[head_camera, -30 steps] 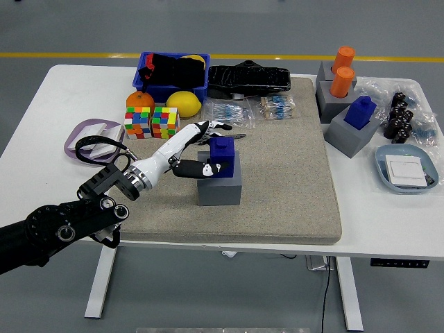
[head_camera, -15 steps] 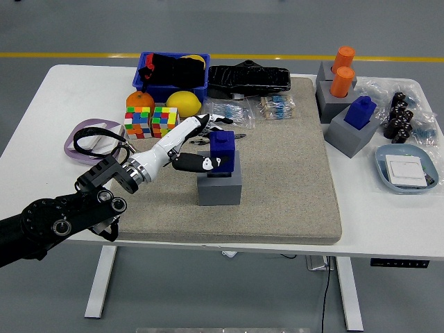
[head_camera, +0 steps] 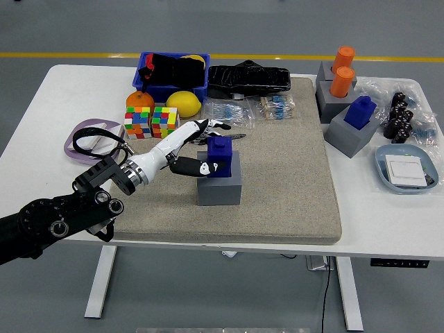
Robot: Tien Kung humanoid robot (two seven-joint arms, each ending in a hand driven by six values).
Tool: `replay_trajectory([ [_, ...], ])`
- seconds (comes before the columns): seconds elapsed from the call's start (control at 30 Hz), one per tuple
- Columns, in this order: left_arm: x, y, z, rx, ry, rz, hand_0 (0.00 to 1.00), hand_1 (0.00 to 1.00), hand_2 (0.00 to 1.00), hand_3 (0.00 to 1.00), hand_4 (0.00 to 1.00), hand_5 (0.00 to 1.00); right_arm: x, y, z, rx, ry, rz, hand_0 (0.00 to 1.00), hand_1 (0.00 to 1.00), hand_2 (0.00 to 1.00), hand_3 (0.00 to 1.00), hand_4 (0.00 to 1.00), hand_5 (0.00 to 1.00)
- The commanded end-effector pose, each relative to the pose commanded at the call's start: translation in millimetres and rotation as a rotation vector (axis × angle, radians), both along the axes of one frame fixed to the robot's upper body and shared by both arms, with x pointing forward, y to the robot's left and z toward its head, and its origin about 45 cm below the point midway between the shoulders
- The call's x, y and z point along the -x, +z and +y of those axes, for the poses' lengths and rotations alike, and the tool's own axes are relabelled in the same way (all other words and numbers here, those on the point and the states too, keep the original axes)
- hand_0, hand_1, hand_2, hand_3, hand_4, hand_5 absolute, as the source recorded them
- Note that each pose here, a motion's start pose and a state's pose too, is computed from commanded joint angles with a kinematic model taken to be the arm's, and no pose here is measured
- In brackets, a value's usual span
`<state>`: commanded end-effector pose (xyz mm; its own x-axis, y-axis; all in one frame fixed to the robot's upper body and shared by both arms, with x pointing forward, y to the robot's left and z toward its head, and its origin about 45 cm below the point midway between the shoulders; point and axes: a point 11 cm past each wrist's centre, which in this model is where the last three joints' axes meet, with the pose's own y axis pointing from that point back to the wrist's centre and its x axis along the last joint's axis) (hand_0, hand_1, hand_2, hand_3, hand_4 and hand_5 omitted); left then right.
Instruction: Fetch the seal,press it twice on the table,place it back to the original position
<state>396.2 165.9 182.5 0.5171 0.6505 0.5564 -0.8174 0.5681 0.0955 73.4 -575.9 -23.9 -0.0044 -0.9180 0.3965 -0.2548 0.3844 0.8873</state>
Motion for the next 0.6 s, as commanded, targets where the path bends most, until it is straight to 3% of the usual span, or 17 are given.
replay_trajectory([
  [0.6, 3.8, -7.2, -1.8, 0.011, 0.006, 0.009, 0.661, 0.591, 0.563, 0.809, 0.701, 0.002, 1.0, 0.2, -0.5, 0.003, 0.004, 0.001, 0.783, 0.683, 0.658, 0.621, 0.799, 0.446],
])
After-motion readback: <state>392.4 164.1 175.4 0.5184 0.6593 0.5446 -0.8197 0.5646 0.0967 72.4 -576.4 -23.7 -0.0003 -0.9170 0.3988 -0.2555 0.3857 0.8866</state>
